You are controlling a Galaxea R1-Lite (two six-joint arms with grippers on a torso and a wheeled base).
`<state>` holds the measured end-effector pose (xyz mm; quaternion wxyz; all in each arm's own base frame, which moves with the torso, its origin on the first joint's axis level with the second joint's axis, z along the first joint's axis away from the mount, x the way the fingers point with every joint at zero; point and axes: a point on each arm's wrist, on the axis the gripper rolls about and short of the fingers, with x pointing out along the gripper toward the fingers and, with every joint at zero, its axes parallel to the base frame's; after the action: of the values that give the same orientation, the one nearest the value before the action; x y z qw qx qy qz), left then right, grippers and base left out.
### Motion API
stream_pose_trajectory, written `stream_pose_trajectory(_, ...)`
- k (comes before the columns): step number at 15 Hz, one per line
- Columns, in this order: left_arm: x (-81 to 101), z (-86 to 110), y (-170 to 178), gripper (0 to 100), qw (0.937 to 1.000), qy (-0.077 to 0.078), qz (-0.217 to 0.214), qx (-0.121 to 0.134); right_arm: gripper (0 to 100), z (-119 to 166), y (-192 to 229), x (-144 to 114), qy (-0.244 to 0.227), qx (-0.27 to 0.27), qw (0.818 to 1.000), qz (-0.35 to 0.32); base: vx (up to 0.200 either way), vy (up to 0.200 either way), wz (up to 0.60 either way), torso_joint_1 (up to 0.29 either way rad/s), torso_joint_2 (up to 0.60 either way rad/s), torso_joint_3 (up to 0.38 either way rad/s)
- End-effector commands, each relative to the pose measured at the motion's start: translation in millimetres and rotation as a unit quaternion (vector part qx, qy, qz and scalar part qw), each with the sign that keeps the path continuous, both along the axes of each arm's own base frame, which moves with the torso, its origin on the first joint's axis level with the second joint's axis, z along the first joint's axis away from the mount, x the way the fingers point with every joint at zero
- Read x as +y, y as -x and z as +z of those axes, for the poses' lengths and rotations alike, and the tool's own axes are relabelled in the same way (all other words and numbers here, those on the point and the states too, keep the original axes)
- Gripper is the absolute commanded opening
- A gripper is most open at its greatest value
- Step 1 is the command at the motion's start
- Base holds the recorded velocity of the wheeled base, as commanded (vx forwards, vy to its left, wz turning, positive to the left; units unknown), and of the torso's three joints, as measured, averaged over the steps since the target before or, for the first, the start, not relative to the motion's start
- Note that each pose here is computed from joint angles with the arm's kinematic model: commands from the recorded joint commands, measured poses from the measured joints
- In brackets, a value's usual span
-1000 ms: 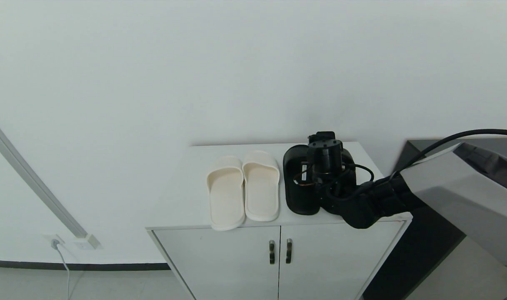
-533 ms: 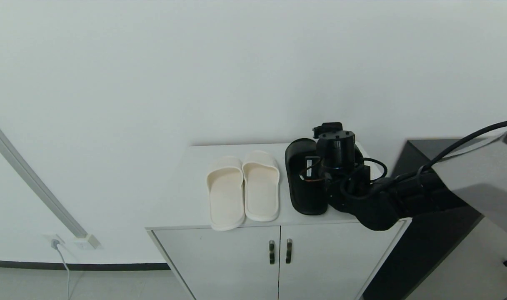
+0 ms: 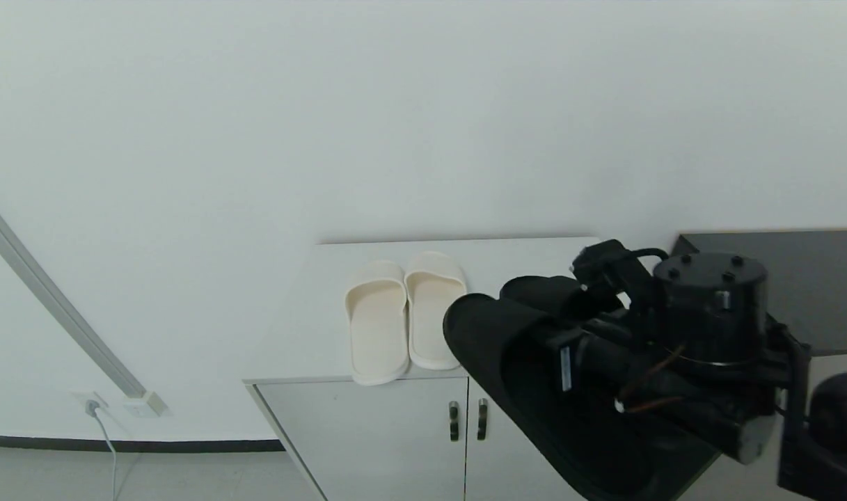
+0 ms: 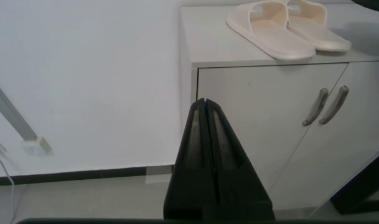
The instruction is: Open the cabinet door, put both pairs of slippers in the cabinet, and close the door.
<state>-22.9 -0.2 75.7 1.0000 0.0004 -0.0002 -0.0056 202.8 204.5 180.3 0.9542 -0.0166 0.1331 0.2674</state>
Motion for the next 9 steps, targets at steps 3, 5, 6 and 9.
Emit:
stream_pose_trajectory(3,0.0,0.1,0.0,0,1.0,-0.001,0.0,0.0,0,7.4,39.5,-21.5,-0.018,-0.001,0.997,0.068,0.0,0.0,0.0,0.0,0.0,0.0)
stream_pose_trajectory(5,0.0,0.1,0.0,0,1.0,-0.001,0.0,0.0,0,6.2,39.0,-20.3,-0.017,0.0,0.997,0.07,0.0,0.0,0.0,0.0,0.0,0.0)
stream_pose_trajectory(6,0.0,0.1,0.0,0,1.0,-0.001,0.0,0.0,0,7.0,39.6,-21.1,-0.019,-0.001,0.997,0.07,0.0,0.0,0.0,0.0,0.0,0.0)
stream_pose_trajectory(9,0.0,0.1,0.0,0,1.0,-0.001,0.0,0.0,0,5.8,40.2,-21.8,-0.017,0.0,0.997,0.07,-0.133,0.0,0.0,0.002,0.0,0.002)
